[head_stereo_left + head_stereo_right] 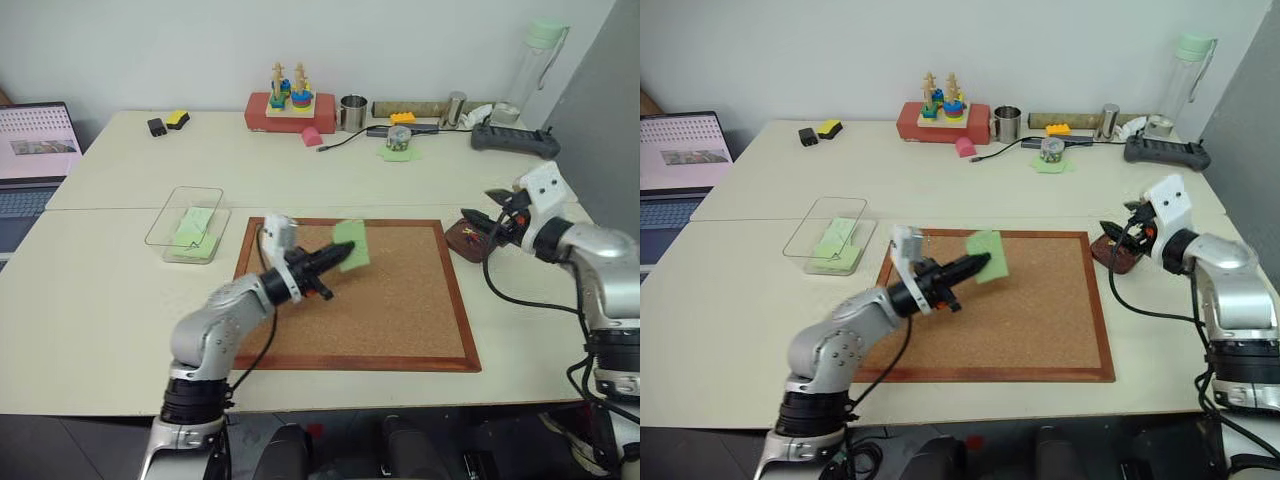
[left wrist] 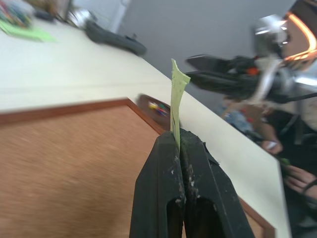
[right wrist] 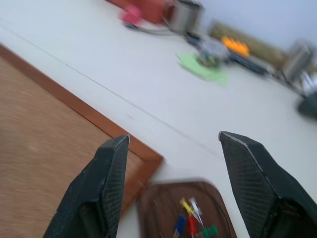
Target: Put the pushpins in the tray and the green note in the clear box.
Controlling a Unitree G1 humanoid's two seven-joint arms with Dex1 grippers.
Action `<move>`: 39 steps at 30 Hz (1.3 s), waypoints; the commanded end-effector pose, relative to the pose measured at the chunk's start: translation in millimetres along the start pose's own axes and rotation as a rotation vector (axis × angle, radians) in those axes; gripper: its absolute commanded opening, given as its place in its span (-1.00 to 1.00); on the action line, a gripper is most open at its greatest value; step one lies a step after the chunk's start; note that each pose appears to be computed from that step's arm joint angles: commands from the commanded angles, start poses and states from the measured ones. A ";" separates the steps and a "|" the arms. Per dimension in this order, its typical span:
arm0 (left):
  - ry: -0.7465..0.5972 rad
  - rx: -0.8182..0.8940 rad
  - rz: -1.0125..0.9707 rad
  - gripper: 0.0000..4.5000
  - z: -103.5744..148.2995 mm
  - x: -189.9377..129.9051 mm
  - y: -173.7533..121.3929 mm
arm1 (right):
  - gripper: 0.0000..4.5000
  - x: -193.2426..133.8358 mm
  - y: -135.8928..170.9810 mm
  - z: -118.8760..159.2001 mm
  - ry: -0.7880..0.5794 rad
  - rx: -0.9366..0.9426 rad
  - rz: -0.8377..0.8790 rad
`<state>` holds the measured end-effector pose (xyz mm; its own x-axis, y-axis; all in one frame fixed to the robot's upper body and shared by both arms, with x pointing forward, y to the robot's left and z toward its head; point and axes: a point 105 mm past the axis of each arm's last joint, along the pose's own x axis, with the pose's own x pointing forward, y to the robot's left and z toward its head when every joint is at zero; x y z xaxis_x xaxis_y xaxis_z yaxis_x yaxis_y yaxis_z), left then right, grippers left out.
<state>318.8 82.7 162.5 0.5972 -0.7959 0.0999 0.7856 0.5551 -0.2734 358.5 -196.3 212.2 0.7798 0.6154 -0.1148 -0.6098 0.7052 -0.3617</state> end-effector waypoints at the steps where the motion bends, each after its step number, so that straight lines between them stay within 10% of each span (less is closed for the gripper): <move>1: -0.059 0.130 0.105 -1.00 26.3 -16.0 8.1 | 0.34 0.8 46.8 65.9 -0.199 -0.035 0.304; 13: -0.030 0.553 0.829 -1.00 114.0 -128.3 104.7 | 0.34 20.5 78.7 100.6 -0.219 -0.005 0.505; 30: 0.133 0.527 0.960 -1.00 107.4 -147.1 170.2 | 0.34 14.0 99.0 83.0 -0.149 -0.029 0.598; 39: 0.133 0.546 0.936 -0.23 111.3 -145.5 167.8 | 0.36 13.1 100.6 81.4 -0.142 -0.024 0.603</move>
<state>383.3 316.6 187.0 0.9951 -0.0031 -0.0987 0.0256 0.9736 0.2269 301.9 -90.3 241.8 0.2819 0.9402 -0.1913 -0.9395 0.2300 -0.2539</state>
